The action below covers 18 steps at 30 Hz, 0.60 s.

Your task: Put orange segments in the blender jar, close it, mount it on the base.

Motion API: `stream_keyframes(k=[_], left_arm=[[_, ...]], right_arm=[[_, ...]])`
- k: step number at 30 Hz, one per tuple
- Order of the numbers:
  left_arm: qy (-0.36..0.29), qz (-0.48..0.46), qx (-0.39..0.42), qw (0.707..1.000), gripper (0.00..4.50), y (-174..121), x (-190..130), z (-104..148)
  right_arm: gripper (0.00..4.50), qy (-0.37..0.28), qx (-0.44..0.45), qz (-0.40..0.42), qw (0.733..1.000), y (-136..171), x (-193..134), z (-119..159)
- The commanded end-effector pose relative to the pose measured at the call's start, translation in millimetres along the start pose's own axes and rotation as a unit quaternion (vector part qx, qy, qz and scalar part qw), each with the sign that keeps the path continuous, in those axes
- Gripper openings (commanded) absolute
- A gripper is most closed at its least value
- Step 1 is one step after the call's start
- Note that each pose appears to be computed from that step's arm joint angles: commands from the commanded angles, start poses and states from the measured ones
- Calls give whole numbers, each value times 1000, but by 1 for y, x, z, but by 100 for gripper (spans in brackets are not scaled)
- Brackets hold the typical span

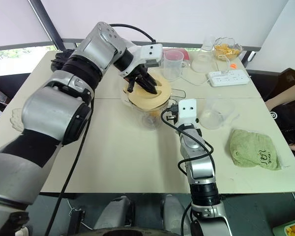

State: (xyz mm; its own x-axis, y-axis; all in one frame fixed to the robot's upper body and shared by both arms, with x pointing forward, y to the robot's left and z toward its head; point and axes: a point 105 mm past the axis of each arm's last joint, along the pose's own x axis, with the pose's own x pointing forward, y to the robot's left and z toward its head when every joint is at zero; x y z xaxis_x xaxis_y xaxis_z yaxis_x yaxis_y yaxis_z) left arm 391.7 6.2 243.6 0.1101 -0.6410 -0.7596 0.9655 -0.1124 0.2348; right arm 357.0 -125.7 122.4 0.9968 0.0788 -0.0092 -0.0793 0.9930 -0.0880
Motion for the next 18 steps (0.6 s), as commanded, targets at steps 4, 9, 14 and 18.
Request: stream_keyframes(k=[4, 9, 14, 18], left_arm=[[65, -21, -54, 996, 28, -10, 28, -42], [40, -20, -33, 998, 28, -10, 32, -41], [12, -4, -48, 999, 28, -7, 32, -40], [-25, 14, -55, 998, 28, -3, 31, -35]], right_arm=[[88, -24, -8, 10, 1000, 0, -5, 14], [88, -21, -12, 8, 1000, -3, -8, 13], [88, -16, -15, 9, 1000, -6, -10, 12], [88, -11, -18, 11, 1000, -8, -13, 10]])
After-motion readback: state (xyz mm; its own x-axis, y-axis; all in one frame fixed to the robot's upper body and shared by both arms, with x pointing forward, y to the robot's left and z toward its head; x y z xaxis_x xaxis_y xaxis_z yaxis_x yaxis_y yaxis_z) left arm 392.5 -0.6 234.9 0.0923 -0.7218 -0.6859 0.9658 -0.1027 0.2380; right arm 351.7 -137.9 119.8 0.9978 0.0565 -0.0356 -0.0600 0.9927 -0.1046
